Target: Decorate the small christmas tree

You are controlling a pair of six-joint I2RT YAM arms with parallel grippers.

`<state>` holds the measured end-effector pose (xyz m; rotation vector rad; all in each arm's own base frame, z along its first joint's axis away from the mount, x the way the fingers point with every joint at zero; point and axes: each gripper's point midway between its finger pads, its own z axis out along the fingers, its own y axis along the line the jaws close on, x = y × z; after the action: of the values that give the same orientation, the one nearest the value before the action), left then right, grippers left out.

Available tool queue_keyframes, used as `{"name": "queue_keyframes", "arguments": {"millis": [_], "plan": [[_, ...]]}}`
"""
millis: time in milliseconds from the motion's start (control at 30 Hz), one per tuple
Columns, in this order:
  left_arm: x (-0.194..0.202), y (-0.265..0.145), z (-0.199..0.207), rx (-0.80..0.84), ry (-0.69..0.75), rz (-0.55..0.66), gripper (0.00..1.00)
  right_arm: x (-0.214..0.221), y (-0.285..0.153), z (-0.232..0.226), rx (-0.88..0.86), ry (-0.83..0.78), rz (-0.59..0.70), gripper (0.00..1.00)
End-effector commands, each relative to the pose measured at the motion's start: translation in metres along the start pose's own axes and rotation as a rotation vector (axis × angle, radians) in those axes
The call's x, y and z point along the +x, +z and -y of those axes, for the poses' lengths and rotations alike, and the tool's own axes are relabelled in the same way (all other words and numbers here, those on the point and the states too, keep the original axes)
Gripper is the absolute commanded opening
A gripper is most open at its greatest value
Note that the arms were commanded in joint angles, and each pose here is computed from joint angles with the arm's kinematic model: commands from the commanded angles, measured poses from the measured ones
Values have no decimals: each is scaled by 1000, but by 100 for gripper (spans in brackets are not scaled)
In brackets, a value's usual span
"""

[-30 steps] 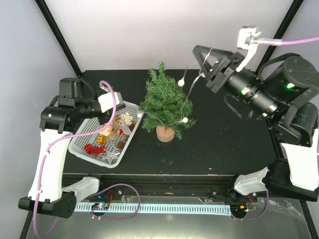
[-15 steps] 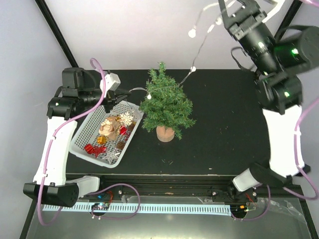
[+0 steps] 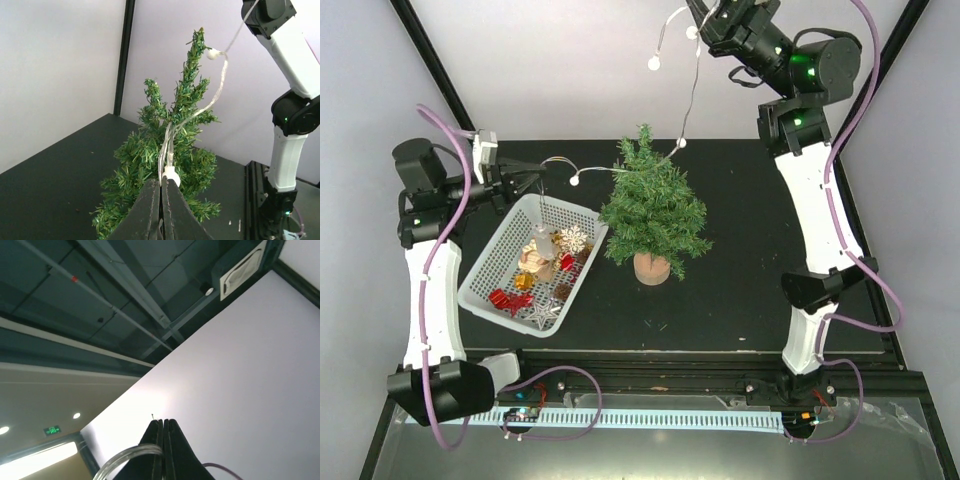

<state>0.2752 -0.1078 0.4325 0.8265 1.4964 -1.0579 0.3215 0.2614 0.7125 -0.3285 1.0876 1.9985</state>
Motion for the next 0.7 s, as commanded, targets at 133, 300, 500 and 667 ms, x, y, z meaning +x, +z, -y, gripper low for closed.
{"name": "queue_keyframes", "arguments": {"millis": [133, 300, 500, 667], "plan": [[-38, -13, 17, 73, 35, 21, 1, 9, -7, -74, -185, -80, -46, 1], [-54, -16, 29, 84, 84, 17, 2, 11, -9, -80, -194, -92, -53, 1], [-88, -20, 38, 2, 121, 72, 1, 10, -11, -92, -209, -124, -34, 1], [-140, -28, 32, -104, 143, 223, 1, 6, -14, -94, -198, -141, 2, 1]]}}
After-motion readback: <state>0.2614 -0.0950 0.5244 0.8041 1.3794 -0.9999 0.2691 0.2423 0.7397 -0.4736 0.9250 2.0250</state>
